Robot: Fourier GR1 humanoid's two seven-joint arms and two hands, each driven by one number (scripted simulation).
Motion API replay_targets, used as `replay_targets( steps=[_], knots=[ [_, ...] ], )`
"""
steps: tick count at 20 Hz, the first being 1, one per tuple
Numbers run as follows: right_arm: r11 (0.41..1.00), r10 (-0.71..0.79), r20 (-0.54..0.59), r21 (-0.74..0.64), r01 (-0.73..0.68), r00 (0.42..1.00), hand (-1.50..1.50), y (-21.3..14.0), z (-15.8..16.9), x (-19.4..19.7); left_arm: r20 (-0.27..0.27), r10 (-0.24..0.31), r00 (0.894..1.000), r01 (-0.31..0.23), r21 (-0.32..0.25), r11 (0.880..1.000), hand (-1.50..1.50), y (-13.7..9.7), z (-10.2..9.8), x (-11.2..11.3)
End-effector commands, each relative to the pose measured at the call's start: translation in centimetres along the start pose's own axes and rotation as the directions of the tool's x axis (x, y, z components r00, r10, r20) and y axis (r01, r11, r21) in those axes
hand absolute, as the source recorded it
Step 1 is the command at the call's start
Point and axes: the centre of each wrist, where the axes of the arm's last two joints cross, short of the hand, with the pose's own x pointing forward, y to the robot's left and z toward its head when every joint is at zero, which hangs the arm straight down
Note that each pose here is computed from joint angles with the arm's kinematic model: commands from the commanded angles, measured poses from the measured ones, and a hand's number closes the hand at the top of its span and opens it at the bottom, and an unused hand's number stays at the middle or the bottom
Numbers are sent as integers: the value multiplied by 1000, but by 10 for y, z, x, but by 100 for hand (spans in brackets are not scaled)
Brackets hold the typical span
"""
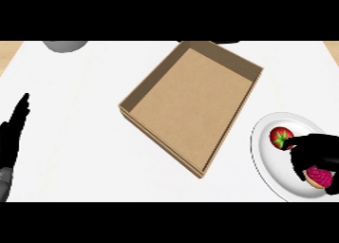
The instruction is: Pick the cupcake from the plate and place it in the cardboard box
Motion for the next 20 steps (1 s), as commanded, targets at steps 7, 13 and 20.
replay_targets(
  steps=[7, 13, 20],
  knots=[
    [943, -248, -625, -330, 38, 740, 150, -3, 17, -32, 3, -14, 1000, 14, 8, 1000, 0, 1, 0, 0],
    [882, -203, -763, -414, -224, 614, 150, -70, 24, -44, -4, 1, 1000, 0, 13, 1000, 0, 9, -6, 4],
    [719, -117, -661, -571, -396, 741, 150, -137, 15, -15, -24, -14, 1000, 14, 23, 1000, 0, 9, 2, -6]
  ],
)
